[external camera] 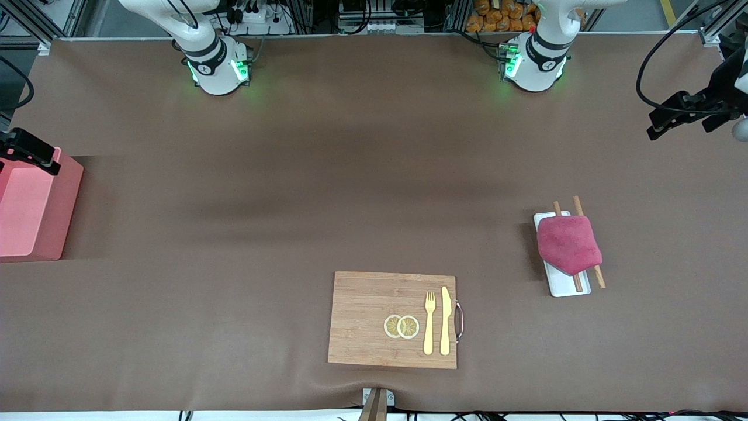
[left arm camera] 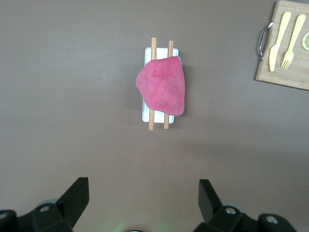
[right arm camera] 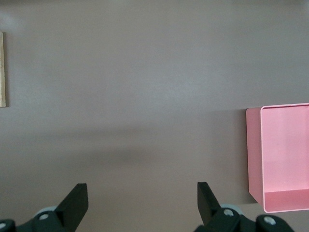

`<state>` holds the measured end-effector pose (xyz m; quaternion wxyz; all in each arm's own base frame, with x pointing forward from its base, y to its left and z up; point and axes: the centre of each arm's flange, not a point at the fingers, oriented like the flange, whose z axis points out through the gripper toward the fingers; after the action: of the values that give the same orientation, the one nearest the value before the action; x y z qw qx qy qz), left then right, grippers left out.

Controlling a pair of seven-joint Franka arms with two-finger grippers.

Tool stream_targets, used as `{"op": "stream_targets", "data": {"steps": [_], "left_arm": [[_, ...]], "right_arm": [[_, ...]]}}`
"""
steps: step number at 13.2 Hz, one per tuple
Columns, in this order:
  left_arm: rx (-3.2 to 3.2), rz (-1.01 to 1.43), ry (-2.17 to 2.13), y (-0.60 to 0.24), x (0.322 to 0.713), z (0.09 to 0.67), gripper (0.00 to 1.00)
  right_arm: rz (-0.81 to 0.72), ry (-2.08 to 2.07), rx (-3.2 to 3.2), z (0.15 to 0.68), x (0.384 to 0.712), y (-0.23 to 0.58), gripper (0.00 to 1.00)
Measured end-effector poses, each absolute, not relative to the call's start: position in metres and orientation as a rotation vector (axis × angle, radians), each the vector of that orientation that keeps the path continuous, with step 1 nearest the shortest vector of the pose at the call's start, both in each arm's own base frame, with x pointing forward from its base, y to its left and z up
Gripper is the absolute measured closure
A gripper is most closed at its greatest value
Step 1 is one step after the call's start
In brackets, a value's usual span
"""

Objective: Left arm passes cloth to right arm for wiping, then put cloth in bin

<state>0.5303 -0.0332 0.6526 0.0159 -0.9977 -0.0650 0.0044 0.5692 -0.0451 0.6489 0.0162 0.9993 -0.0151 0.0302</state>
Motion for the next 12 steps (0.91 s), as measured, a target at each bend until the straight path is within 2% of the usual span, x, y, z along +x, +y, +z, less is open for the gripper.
{"op": "stream_targets", "data": {"steps": [4, 12], "left_arm": [[-3.092, 0.141, -0.195, -0.036, 0.563, 0.597, 0.0], [-3.089, 0.19, -0.238, -0.021, 0.624, 0.48, 0.0]], "right_arm": [[0.093, -0.051, 3.107, 0.649, 0.569, -0.045, 0.0], [0.091, -0.052, 3.107, 0.648, 0.57, -0.045, 0.0]]}}
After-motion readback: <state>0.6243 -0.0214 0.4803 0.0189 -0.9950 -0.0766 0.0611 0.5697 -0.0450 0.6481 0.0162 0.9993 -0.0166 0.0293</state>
